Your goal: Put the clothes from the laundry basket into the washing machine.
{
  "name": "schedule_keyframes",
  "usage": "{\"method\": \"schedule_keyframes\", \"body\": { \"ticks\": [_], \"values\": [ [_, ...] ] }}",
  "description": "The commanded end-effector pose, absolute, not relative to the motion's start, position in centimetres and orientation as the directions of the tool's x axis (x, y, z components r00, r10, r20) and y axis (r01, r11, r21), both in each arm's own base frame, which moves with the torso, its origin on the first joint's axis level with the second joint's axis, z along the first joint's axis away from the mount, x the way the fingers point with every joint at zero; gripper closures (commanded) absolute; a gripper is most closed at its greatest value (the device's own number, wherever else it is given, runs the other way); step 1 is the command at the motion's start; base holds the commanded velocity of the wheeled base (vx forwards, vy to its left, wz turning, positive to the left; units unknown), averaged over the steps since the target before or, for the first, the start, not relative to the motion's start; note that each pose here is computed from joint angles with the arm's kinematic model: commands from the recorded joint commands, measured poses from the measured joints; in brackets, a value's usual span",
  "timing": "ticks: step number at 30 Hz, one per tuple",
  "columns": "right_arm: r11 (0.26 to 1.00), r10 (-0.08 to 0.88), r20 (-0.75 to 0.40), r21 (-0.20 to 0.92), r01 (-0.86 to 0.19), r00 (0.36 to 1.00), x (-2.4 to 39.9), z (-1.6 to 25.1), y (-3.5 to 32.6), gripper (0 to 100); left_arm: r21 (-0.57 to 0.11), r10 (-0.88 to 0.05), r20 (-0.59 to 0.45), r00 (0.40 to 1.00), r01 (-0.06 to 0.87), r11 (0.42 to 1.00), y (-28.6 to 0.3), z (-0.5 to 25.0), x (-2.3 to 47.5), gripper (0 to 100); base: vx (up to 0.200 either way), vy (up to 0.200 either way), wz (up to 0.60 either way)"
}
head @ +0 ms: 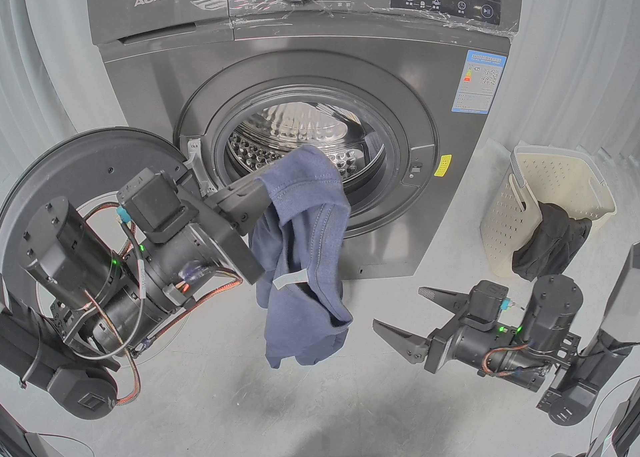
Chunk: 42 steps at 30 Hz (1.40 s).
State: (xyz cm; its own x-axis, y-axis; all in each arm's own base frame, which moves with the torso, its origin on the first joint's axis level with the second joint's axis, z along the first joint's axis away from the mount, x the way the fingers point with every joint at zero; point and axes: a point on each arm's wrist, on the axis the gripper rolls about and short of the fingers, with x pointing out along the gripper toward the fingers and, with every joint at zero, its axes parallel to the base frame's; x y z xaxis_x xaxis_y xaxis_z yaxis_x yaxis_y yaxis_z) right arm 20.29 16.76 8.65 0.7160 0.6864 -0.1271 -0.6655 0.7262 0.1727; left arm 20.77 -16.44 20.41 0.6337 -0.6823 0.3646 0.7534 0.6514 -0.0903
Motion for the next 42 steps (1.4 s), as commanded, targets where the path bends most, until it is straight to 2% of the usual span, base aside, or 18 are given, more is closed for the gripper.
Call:
{"method": "schedule_keyframes", "body": {
  "ticks": [1,6,7,11,21,28,38,42],
  "values": [
    [0.748,0.663,-0.226,0.167,-0.643,0.713,22.5,5.1,17.9,0,-0.088,-0.683,0.377,0.626,0.758,0.647,-16.6,20.7,20.7,100,0.000,0.000,0.00],
    [0.739,0.671,-0.275,0.170,-0.652,0.689,22.4,3.5,18.5,0,-0.086,-0.680,0.385,0.623,0.758,0.646,-16.6,21.0,20.7,100,0.000,0.000,0.00],
    [0.722,0.687,-0.286,0.173,-0.669,0.668,22.0,3.1,19.2,0,-0.084,-0.679,0.389,0.622,0.758,0.646,-16.6,21.1,20.8,100,0.000,0.000,0.00],
    [0.697,0.713,-0.273,0.171,-0.696,0.646,21.8,3.0,20.6,0,-0.084,-0.684,0.388,0.617,0.763,0.641,-16.8,21.0,20.6,100,0.000,0.000,0.00],
    [0.713,0.701,-0.177,0.167,-0.681,0.691,25.9,1.9,23.7,0,-0.084,-0.706,0.389,0.591,0.786,0.612,-17.5,21.1,19.9,100,0.000,0.000,0.00],
    [0.742,0.665,-0.070,0.168,-0.649,0.743,29.5,2.3,25.1,0,-0.082,-0.708,0.399,0.583,0.792,0.605,-17.3,21.4,19.4,100,0.000,0.000,0.00],
    [0.742,0.641,0.078,0.191,-0.642,0.764,32.1,3.9,27.7,0,-0.081,-0.710,0.396,0.582,0.792,0.605,-17.3,21.3,19.4,100,0.000,0.000,0.00],
    [0.748,0.631,0.090,0.193,-0.635,0.771,32.7,3.9,27.8,0,-0.081,-0.711,0.405,0.575,0.797,0.599,-17.5,21.5,19.3,100,0.000,0.000,0.00]
  ]
}}
